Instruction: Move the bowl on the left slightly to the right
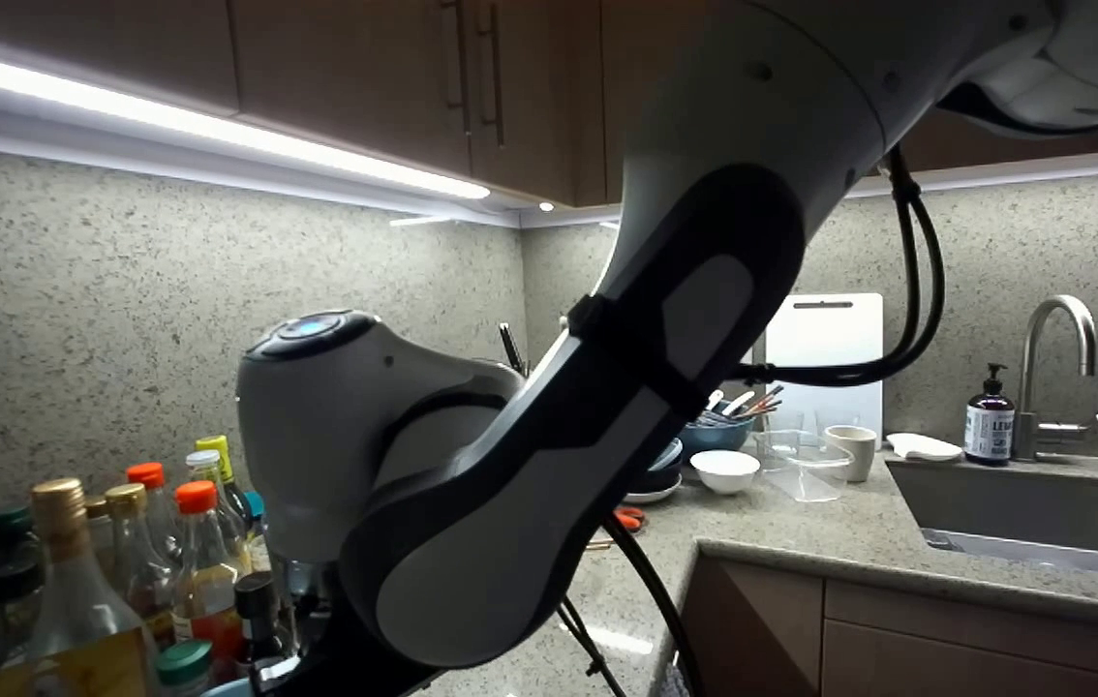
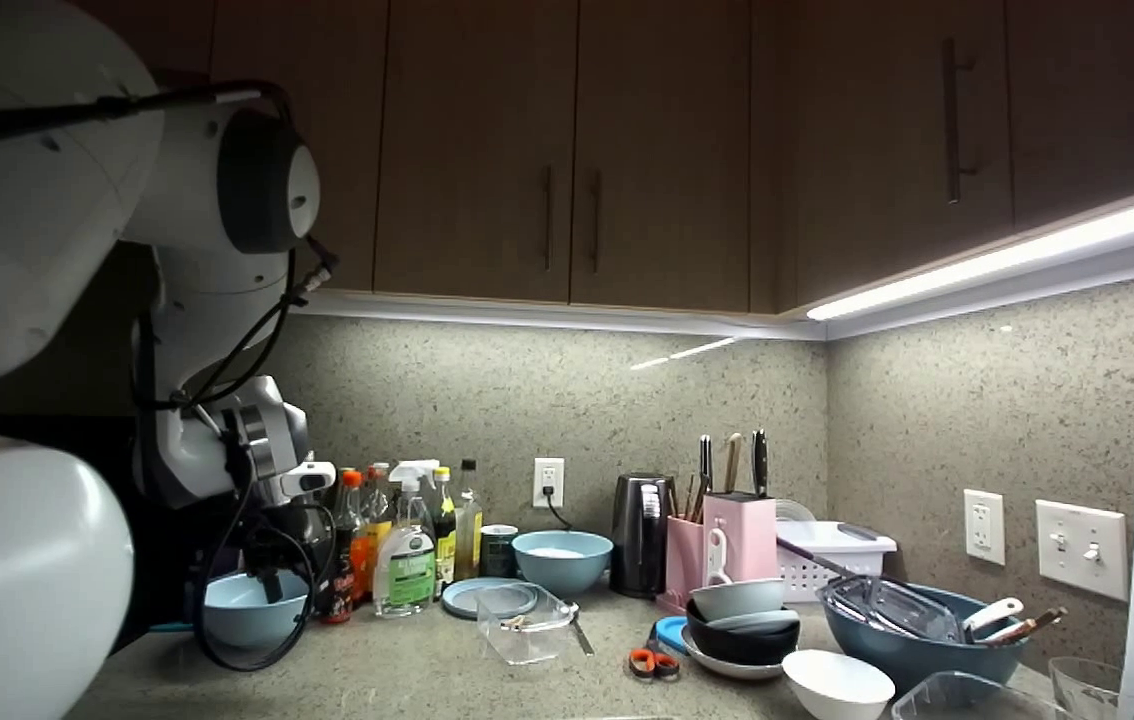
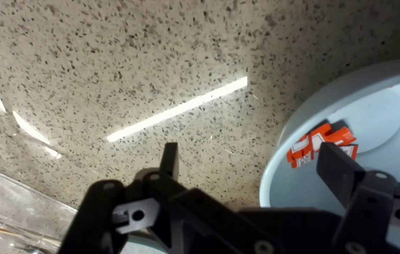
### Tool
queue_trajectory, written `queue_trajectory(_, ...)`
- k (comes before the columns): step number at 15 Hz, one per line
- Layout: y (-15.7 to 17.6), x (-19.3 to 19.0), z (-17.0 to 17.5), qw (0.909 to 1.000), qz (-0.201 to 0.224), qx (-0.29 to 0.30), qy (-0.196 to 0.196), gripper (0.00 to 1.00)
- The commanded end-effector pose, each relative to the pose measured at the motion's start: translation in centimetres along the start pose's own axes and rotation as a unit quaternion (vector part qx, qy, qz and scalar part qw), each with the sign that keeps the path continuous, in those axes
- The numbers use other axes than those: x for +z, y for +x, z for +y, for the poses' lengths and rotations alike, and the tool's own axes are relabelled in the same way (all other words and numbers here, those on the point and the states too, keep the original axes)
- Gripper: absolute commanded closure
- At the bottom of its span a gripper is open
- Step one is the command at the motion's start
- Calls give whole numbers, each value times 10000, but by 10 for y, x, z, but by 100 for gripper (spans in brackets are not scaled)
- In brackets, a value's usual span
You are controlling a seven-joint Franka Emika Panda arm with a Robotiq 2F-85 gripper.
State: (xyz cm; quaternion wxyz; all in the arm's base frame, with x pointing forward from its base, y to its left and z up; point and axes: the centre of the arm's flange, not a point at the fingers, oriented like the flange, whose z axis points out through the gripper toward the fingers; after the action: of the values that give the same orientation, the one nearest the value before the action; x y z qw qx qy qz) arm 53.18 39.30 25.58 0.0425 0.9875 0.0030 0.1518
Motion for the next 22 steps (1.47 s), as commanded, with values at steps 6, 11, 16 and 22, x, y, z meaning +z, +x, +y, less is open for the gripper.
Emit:
queue_trajectory(6,19,34,15,9975,-401,584,-37,59)
queue_trajectory(11,32,13,35,9964,55,838,-131,90)
queue_trajectory(16,48,-9,107,9861,124,1638,-234,94)
queue_trajectory(22,45,-12,171,9708,-225,2380,-211,93)
